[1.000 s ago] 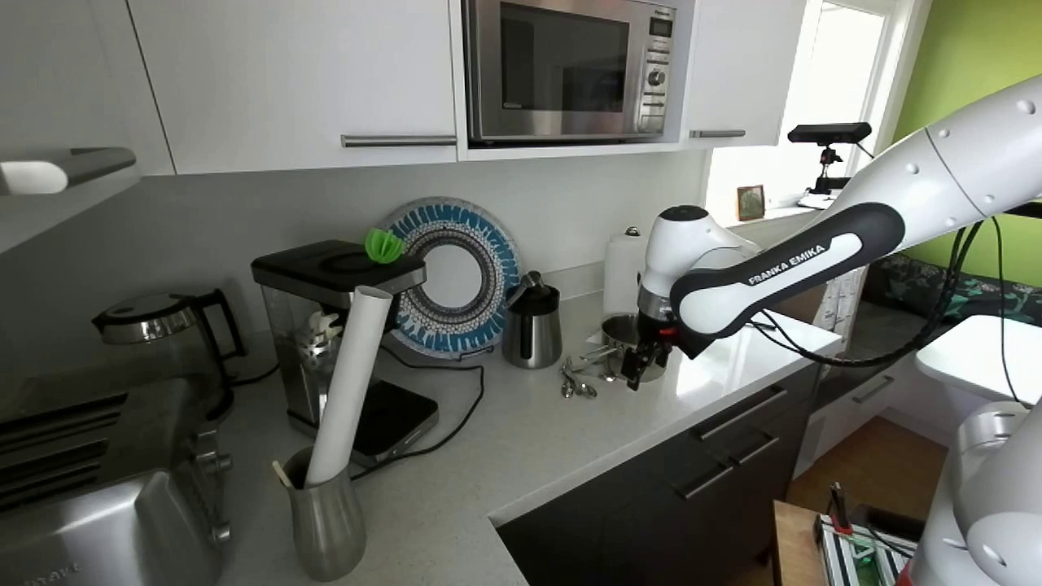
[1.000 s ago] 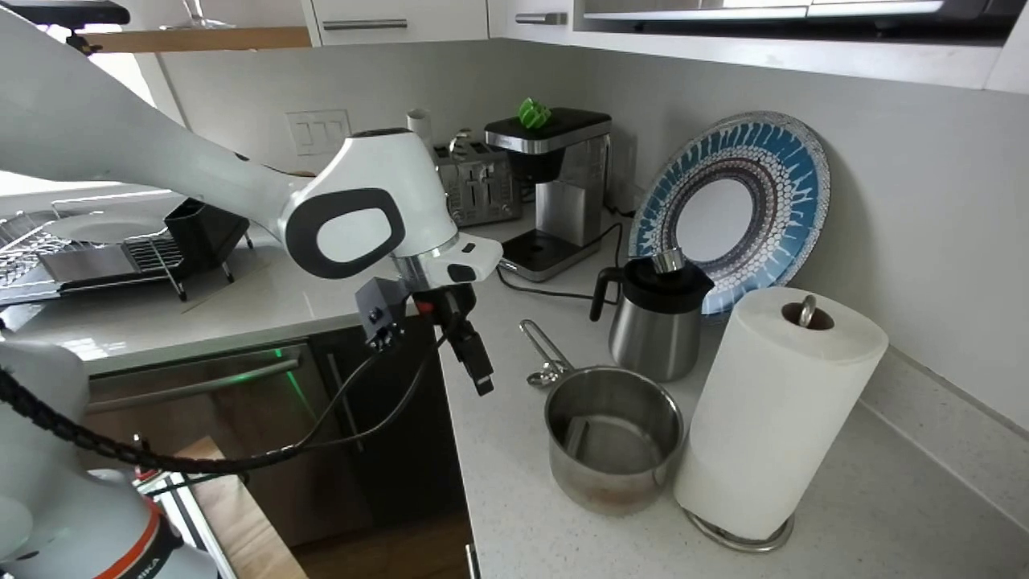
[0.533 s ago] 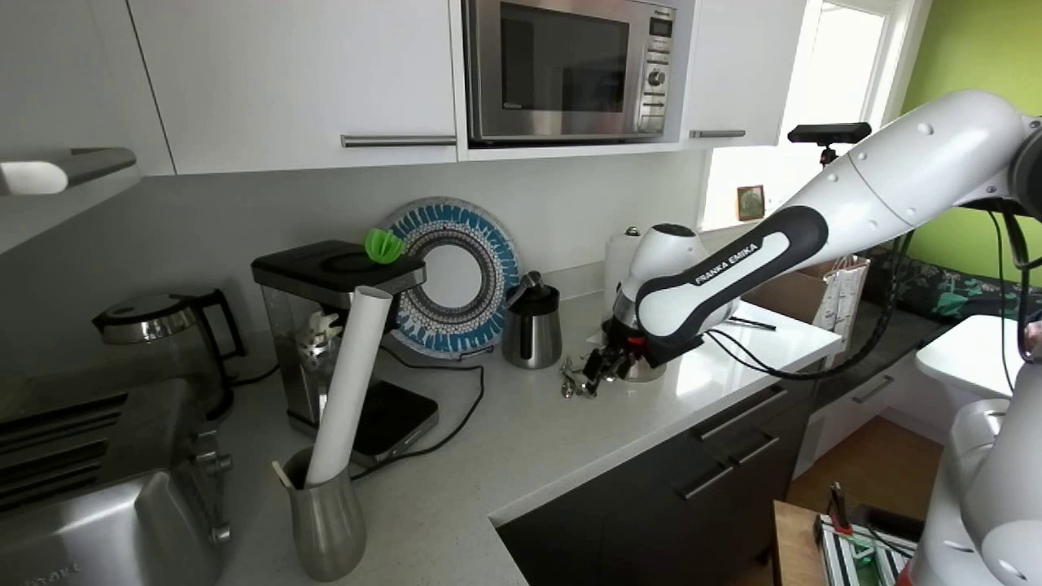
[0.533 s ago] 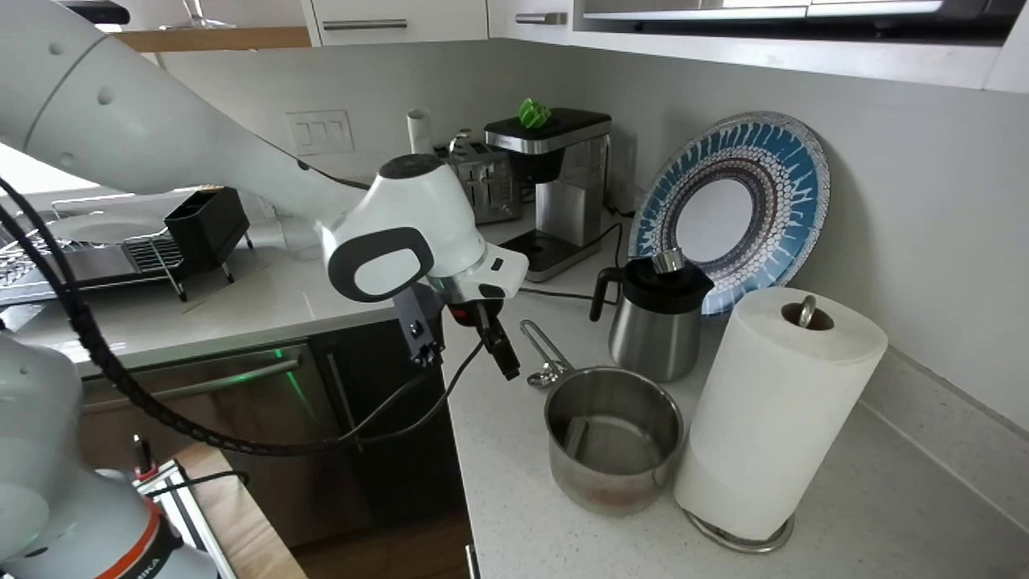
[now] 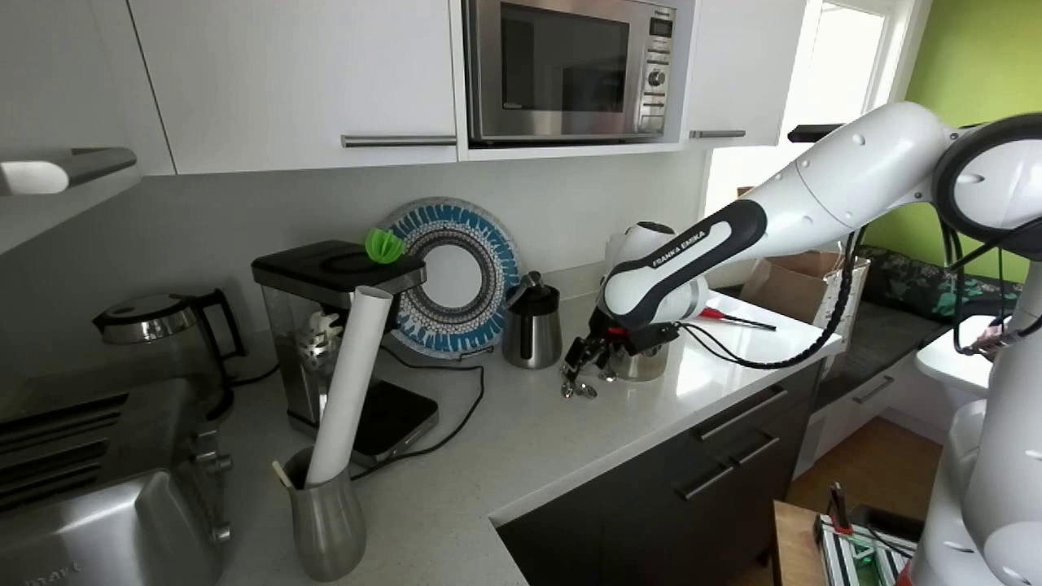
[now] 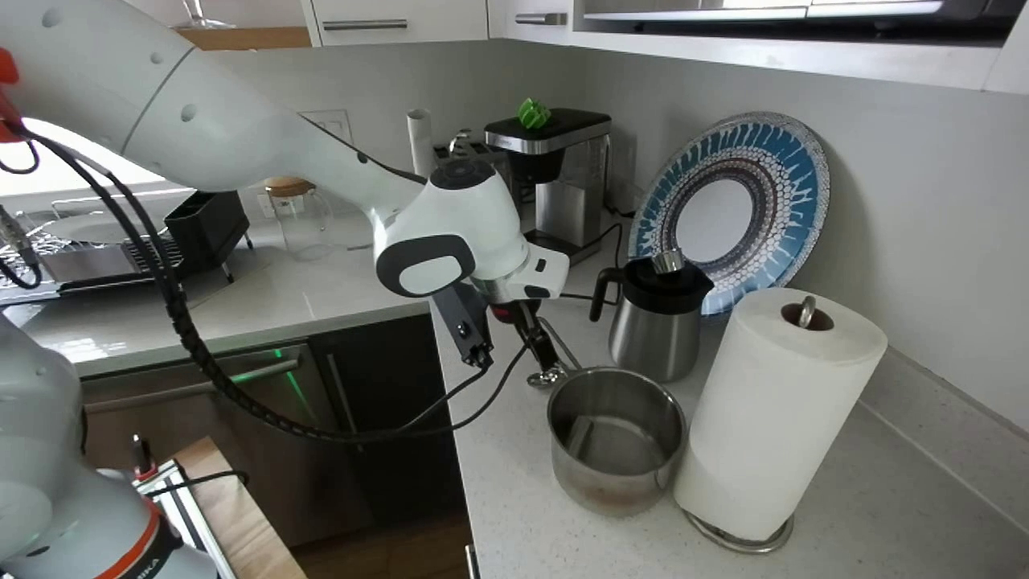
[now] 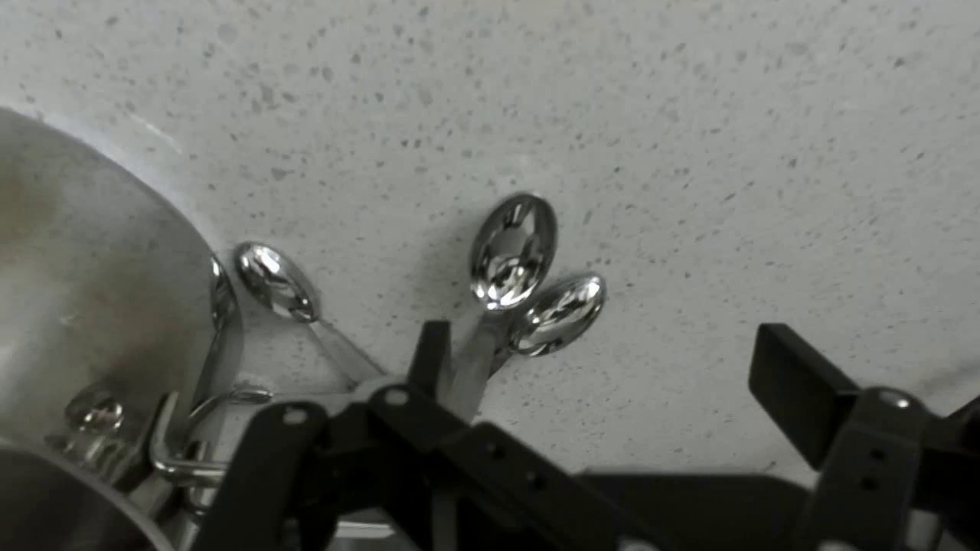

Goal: Pick up the silver spoons on the left and put them in the silver pot

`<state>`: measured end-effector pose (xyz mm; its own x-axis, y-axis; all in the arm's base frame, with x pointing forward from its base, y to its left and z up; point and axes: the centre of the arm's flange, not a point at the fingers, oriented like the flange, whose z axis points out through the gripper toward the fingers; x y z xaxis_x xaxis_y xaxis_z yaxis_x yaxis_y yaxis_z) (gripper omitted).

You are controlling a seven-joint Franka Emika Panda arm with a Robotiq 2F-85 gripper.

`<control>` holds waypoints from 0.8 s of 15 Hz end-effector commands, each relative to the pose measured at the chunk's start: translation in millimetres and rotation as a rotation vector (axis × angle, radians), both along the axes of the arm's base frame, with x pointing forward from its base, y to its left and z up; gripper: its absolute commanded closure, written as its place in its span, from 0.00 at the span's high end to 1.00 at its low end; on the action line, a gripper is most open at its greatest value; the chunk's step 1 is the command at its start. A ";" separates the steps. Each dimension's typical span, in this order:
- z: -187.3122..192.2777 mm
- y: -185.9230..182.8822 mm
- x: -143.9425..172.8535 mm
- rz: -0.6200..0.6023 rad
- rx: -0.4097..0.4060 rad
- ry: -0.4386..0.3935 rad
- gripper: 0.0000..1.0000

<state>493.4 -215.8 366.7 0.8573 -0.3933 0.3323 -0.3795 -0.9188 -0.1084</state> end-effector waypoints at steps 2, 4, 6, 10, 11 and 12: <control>-23.1 -37.8 31.5 -0.012 0.011 -0.013 1.00; -26.9 -44.1 40.8 -0.029 0.035 0.014 1.00; -18.7 -39.3 37.6 -0.025 0.030 0.080 1.00; -4.9 -32.0 27.3 -0.031 0.015 0.127 1.00; -5.8 -29.7 26.0 -0.032 0.019 0.147 1.00; -6.5 -25.4 24.5 -0.030 0.023 0.165 1.00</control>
